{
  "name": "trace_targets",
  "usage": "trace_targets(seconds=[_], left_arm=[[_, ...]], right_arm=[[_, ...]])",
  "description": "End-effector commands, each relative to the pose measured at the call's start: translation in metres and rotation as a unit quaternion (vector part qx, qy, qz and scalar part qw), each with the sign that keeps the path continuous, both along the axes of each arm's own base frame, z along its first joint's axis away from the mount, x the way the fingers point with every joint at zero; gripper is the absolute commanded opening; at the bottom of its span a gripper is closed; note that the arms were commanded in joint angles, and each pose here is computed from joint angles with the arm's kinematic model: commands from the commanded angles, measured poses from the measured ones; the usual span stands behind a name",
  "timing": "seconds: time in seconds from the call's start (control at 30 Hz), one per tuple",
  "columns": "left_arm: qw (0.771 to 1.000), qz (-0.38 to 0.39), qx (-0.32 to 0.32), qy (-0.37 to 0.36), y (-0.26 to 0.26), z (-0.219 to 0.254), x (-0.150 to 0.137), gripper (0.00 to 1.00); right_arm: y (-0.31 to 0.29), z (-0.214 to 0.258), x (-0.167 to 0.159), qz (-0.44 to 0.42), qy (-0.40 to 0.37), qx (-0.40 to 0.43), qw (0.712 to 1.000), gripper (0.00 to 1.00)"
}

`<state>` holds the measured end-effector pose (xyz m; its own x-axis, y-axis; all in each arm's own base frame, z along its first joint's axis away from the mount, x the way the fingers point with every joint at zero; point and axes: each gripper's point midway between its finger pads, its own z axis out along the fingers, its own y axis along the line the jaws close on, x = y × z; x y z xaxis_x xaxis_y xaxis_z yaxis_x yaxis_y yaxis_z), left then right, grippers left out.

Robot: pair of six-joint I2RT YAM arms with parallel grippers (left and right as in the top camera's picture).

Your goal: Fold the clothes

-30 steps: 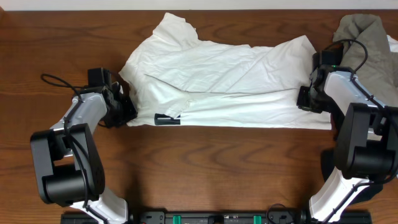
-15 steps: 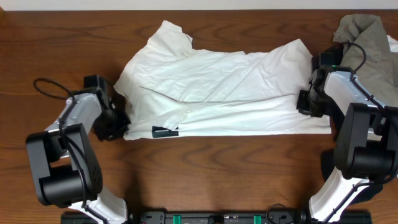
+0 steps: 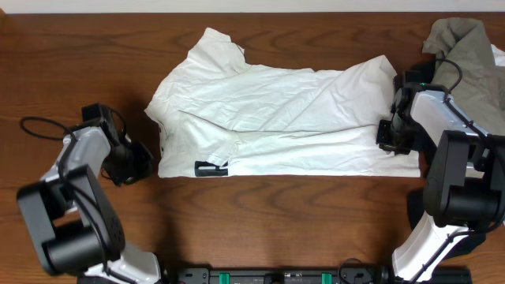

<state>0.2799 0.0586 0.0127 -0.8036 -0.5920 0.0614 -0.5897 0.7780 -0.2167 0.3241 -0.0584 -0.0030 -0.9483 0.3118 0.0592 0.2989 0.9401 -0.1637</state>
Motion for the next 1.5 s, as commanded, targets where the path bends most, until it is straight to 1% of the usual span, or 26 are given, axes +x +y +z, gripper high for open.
trace_targets(seconds=[0.0, 0.1, 0.2, 0.33, 0.63, 0.83, 0.97, 1.07, 1.3, 1.37, 1.43, 1.47], left_arm=[[0.990, -0.053, -0.051, -0.118, -0.024, 0.048, 0.023, 0.21], [0.979, -0.069, -0.056, -0.184, -0.032, 0.085, 0.030, 0.22], [0.971, -0.080, -0.041, -0.222, -0.035, 0.108, 0.030, 0.22], [0.969, -0.097, -0.047, -0.221, -0.046, 0.109, 0.029, 0.24], [0.975, -0.148, -0.092, -0.137, -0.087, 0.041, 0.022, 0.24], [0.981, -0.147, -0.103, -0.074, -0.089, -0.001, 0.015, 0.24], [0.987, -0.143, -0.068, -0.012, -0.075, -0.029, -0.002, 0.24], [0.989, -0.138, -0.046, 0.022, -0.067, -0.043, -0.015, 0.24], [0.988, -0.127, -0.053, 0.066, -0.069, -0.052, -0.042, 0.24], [0.989, -0.110, -0.042, 0.093, -0.064, -0.055, -0.055, 0.23], [0.988, -0.094, -0.025, 0.119, -0.057, -0.059, -0.068, 0.23], [0.988, -0.091, -0.028, 0.125, -0.057, -0.059, -0.073, 0.23]], right_arm=[[0.003, -0.010, -0.013, 0.009, 0.026, 0.005, 1.000, 0.15], [0.003, -0.010, -0.013, 0.009, 0.026, 0.005, 1.000, 0.16], [0.003, -0.011, -0.012, 0.009, 0.025, 0.005, 1.000, 0.15], [0.003, -0.011, -0.012, 0.009, 0.025, 0.005, 1.000, 0.15], [0.003, -0.010, -0.013, 0.009, 0.026, 0.005, 1.000, 0.16], [0.004, -0.011, -0.013, 0.009, 0.027, 0.007, 1.000, 0.16], [0.004, -0.010, -0.014, 0.009, 0.028, 0.007, 1.000, 0.16], [0.004, -0.010, -0.014, 0.009, 0.028, 0.007, 1.000, 0.17], [0.005, -0.009, -0.023, 0.009, 0.048, 0.009, 0.999, 0.20], [0.005, -0.008, -0.026, 0.008, 0.053, 0.010, 0.999, 0.22], [0.005, -0.008, -0.026, 0.009, 0.054, 0.010, 0.998, 0.23], [0.005, -0.008, -0.026, 0.009, 0.054, 0.010, 0.998, 0.23]])
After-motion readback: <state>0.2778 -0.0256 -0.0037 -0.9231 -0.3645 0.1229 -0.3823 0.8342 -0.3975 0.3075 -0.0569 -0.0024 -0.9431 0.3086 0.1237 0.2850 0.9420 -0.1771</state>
